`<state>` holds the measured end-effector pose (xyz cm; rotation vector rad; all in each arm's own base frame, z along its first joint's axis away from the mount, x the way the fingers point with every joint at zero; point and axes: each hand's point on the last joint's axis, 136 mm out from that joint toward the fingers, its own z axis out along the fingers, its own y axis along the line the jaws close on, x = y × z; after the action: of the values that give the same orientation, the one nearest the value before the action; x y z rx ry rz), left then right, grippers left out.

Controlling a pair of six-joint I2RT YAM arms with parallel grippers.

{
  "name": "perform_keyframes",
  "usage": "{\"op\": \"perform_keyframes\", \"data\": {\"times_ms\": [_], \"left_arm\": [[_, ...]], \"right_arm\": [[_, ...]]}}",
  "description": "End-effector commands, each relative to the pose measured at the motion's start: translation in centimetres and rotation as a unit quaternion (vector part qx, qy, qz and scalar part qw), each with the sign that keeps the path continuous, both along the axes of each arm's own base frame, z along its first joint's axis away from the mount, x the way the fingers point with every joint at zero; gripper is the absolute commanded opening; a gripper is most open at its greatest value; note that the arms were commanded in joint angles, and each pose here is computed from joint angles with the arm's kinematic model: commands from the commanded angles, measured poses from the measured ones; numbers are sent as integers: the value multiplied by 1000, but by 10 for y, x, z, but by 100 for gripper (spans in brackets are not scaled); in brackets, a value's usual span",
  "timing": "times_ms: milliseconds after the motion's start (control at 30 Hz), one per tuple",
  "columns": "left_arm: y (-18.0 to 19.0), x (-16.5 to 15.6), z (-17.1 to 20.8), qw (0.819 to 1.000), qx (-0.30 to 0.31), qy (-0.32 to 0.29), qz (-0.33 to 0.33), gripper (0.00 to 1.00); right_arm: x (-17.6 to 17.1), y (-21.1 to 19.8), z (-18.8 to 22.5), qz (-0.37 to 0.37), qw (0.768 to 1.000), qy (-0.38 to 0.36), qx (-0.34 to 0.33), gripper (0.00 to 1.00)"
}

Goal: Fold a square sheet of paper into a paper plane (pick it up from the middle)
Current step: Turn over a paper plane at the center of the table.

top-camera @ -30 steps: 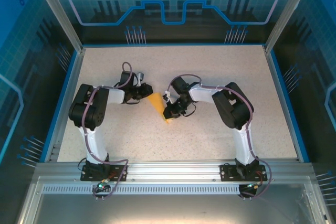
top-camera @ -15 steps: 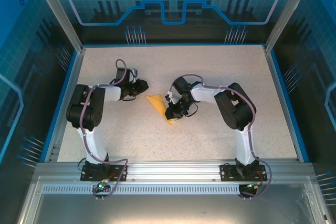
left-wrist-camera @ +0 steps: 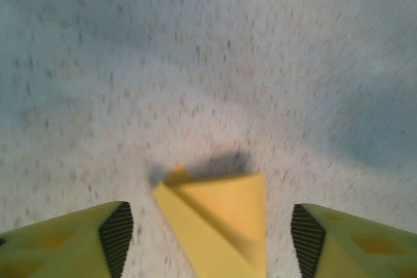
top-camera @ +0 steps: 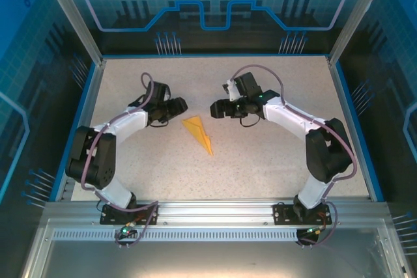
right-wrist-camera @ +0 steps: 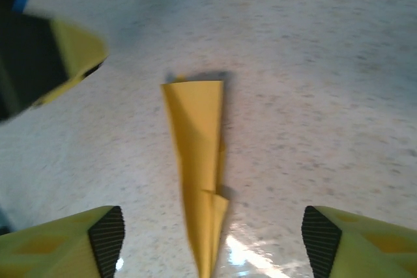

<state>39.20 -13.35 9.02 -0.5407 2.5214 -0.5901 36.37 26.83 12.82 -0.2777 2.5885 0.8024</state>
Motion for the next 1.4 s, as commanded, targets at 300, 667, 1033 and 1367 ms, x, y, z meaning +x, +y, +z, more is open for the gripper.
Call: {"op": "perform_keyframes", "data": {"times_ms": [300, 667, 1033, 1367], "left_arm": [[-54, -64, -31, 994, 38, 100, 27, 67], [-70, -55, -49, 989, 61, 135, 10, 61], [-64, -62, -39, 991, 56, 125, 17, 21], [-93, -46, 17, 998, -28, 7, -52, 0]], "right_arm": [[9, -42, -43, -88, 995, 22, -47, 96], [5, -41, -47, -82, 995, 33, -42, 96], [5, -39, -50, -80, 995, 48, -44, 92], [7, -52, -35, -124, 991, 19, -42, 84]]}}
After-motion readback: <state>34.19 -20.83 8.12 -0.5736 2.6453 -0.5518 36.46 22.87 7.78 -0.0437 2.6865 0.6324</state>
